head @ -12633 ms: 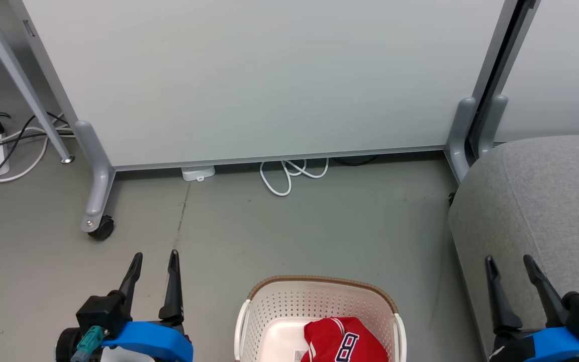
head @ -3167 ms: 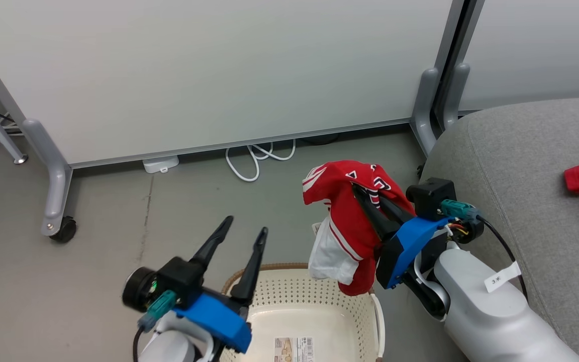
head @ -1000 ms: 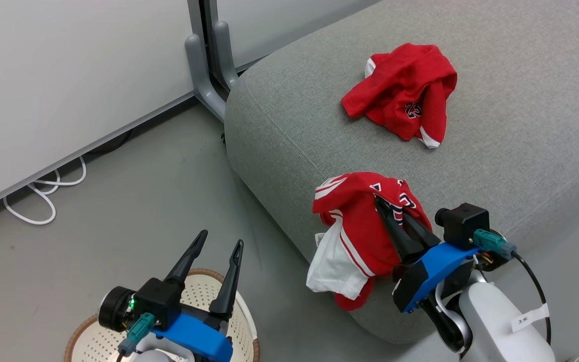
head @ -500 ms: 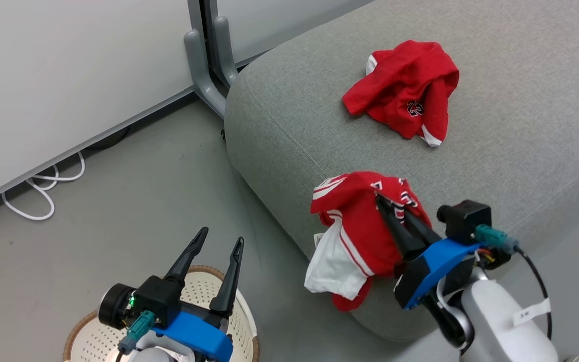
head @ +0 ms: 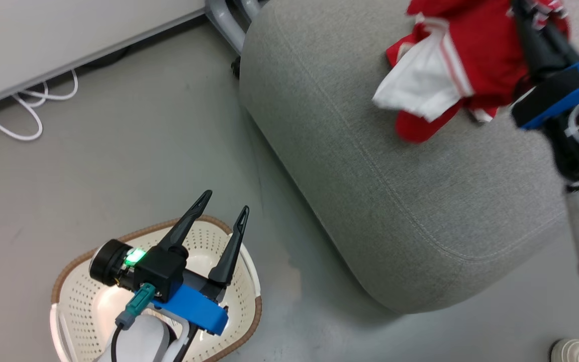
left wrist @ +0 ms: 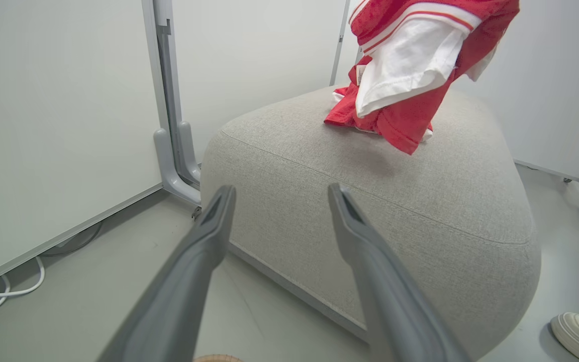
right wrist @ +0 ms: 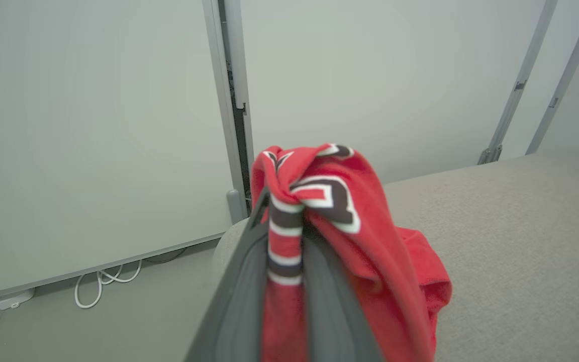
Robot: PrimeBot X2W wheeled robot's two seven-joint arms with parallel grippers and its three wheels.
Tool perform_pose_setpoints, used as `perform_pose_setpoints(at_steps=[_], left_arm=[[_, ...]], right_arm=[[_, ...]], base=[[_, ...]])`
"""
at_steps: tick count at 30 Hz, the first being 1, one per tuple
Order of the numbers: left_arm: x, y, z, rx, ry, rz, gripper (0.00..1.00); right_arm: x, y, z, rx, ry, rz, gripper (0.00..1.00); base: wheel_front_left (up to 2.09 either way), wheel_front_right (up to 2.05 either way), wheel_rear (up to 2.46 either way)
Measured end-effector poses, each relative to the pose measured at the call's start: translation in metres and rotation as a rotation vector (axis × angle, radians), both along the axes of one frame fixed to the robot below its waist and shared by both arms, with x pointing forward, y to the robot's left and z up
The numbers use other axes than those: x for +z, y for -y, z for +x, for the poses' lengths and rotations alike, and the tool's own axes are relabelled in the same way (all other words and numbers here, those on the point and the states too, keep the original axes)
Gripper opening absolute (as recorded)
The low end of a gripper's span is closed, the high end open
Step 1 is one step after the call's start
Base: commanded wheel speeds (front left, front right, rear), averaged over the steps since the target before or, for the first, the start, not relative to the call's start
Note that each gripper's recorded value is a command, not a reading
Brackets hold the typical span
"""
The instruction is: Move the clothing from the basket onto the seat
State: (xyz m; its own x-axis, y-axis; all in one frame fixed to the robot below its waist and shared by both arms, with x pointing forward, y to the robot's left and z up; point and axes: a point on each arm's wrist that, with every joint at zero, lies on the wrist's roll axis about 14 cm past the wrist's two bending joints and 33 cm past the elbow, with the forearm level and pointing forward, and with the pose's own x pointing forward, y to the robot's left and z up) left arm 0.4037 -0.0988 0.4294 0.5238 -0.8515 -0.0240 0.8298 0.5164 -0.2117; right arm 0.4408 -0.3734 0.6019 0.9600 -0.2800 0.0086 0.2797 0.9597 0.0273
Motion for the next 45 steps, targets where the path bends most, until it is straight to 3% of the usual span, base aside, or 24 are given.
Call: perform_pose_setpoints(at_steps=[7,12,16,26,33,34,36,37,45], left_arm=[[-0.024,-0.006,0.021,-0.014,-0.008,-0.001,1.0],[-0.043,-0.017,0.038,0.0,-0.015,0.0,1.0],[-0.061,-0.027,0.05,0.013,-0.021,0.007,1.0],[-0.098,-0.039,0.057,0.032,-0.067,0.028,1.0],[-0.093,-0.039,0.058,0.035,-0.063,0.023,1.0],[-0.092,-0.039,0.058,0.036,-0.061,0.023,1.0],[-0.089,-0.04,0.059,0.039,-0.057,0.024,1.0],[-0.088,-0.04,0.059,0.039,-0.054,0.024,1.0],[-0.081,-0.039,0.059,0.047,-0.051,0.019,1.0]], right_arm=[[0.056,0.058,0.042,-0.125,0.11,-0.09,0.0],[0.064,0.088,0.062,-0.203,0.13,-0.122,0.0],[0.03,0.103,0.075,-0.25,0.093,-0.096,0.0],[-0.125,0.11,0.064,-0.353,-0.136,0.027,0.0],[-0.149,0.102,0.053,-0.375,-0.164,0.07,0.0],[-0.149,0.101,0.052,-0.376,-0.165,0.071,0.07],[-0.149,0.101,0.051,-0.376,-0.168,0.071,0.49],[-0.148,0.101,0.05,-0.376,-0.166,0.072,1.0],[-0.144,0.103,0.047,-0.38,-0.17,0.084,1.0]], base=[[0.0,0.0,0.0],[0.0,0.0,0.0],[0.0,0.0,0.0],[0.0,0.0,0.0],[0.0,0.0,0.0],[0.0,0.0,0.0],[0.0,0.0,0.0],[0.0,0.0,0.0],[0.0,0.0,0.0]])
